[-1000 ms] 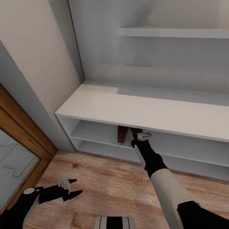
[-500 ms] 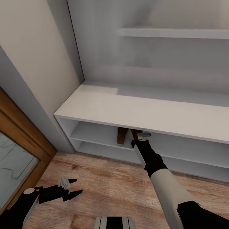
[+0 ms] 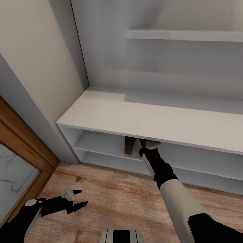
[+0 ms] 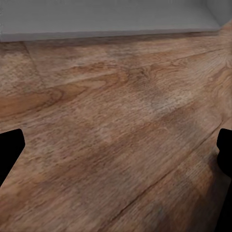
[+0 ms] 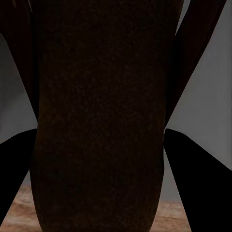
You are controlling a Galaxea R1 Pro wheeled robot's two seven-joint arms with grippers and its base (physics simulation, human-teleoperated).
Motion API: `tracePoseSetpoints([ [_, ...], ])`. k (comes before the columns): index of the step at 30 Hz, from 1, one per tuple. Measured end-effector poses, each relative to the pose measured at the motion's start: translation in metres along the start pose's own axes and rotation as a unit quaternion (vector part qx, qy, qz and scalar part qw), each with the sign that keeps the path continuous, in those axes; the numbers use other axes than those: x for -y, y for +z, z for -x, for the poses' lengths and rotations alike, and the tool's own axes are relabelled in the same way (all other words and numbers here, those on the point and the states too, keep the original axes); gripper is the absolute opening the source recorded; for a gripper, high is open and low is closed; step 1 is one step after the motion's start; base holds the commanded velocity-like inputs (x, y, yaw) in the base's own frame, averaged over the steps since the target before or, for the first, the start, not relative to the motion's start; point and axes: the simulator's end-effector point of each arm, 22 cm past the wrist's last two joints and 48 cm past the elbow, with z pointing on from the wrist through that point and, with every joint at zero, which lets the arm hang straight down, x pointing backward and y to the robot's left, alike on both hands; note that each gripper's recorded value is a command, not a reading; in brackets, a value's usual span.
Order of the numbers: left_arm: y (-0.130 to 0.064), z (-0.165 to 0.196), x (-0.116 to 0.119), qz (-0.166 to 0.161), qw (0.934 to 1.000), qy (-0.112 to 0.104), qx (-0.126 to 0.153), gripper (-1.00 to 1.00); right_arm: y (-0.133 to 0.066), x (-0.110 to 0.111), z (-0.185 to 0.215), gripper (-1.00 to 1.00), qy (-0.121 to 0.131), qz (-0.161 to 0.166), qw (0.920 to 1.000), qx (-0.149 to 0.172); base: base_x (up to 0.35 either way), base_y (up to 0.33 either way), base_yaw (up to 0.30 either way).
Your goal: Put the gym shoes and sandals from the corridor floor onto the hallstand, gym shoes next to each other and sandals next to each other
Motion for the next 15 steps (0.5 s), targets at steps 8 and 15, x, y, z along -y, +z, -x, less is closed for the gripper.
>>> tracePoseSetpoints([
  [8,-0.0005,0.0001,-0.0004,0.001,1.0,0.0,0.0,1.0,-0.0001,0.0,0.0001,-1.0,0.0,0.0,1.0,0.0,0.037,0.0,0.0],
  [15,-0.0005,-0.0001,-0.0005,0.0,1.0,0.0,0.0,1.0,0.0,0.0,0.0001,-1.0,0.0,0.0,1.0,0.0,0.018,0.0,0.0],
])
